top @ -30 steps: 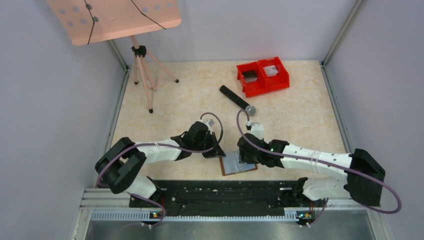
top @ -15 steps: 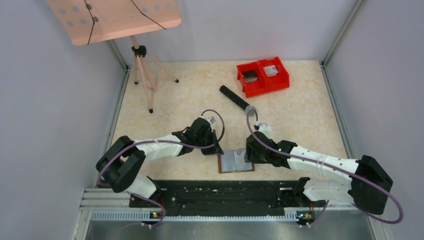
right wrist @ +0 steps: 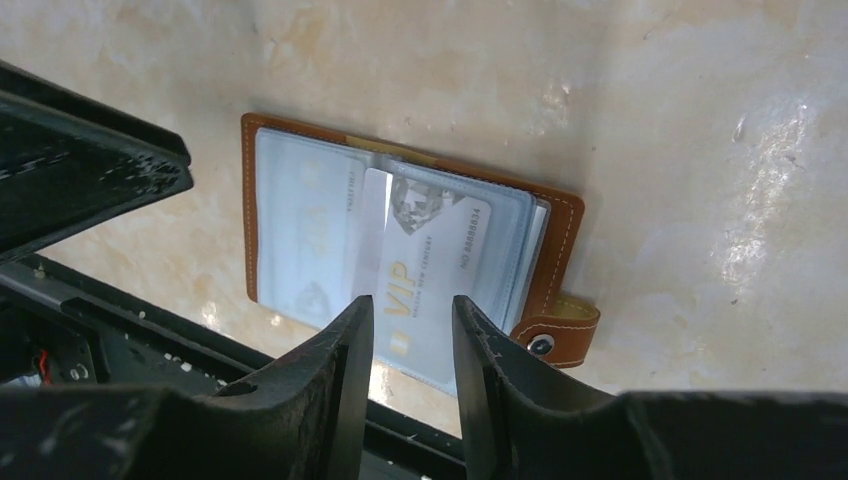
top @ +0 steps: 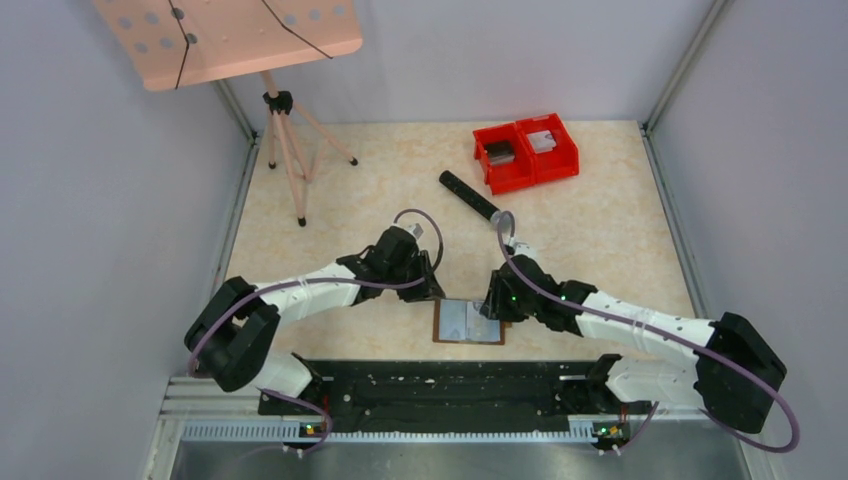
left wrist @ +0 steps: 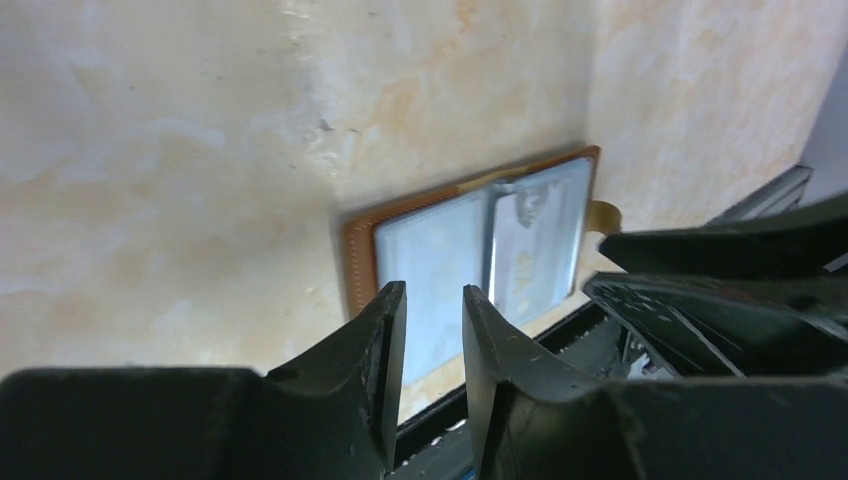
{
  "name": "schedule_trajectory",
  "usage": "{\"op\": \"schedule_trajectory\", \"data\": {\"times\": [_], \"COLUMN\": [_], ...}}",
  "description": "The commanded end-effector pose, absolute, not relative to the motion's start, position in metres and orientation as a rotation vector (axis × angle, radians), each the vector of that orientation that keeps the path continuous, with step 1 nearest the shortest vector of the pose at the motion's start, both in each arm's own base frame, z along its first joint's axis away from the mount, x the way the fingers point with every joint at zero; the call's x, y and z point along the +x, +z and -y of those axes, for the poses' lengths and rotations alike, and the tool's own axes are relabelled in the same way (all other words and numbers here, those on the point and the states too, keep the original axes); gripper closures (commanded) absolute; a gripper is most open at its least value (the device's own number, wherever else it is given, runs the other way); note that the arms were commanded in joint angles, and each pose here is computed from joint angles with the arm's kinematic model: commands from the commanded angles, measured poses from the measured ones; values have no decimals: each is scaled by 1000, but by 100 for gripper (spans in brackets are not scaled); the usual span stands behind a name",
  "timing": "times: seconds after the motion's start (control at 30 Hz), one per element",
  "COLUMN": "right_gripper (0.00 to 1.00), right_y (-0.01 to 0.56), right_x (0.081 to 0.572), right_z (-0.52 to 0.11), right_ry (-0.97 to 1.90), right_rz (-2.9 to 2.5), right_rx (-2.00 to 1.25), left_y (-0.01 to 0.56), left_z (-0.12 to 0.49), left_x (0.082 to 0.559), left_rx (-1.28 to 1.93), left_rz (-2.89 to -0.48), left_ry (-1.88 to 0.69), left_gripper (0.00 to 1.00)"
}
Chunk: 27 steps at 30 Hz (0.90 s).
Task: Take the credit cards out of the card holder
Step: Remove the credit card from the card holder.
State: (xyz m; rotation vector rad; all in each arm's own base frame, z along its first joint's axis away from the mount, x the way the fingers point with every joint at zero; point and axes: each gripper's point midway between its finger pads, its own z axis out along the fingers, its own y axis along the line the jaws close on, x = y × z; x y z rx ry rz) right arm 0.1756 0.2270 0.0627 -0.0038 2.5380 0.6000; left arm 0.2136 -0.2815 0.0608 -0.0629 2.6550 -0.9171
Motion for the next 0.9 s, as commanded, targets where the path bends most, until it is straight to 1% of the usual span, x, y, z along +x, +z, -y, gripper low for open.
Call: {"op": "schedule_trajectory", "data": {"times": [0.0, 0.17, 0.37, 0.53, 0.6, 0.87], "right_gripper": [66, 68, 71, 76, 78, 80], "right_y": [61, 42, 23, 16, 12, 4], "right_x": [179, 177, 169, 165, 162, 159], "right_z": [-234, -230, -222, -218, -216, -214], "right_ry": [695, 743, 711, 708, 704, 696], "right_rz": [-2521, -2553, -2594, -2602, -2614, -2636], "right_rx": [4, 43, 53, 84, 102, 118], "left_y": [94, 89, 72, 62, 58, 46], "left_z": [308, 330, 346, 350, 349, 347], "left_x": [216, 206, 194, 191, 191, 188], "left_rx": [-16, 26, 74, 83, 81, 70], "left_rz": [-2543, -2541, -2581, -2606, -2611, -2634], "left_ry": [-1069, -1148, -1172, -1171, -1160, -1146], "left_gripper": [68, 69, 70, 69, 68, 66]}}
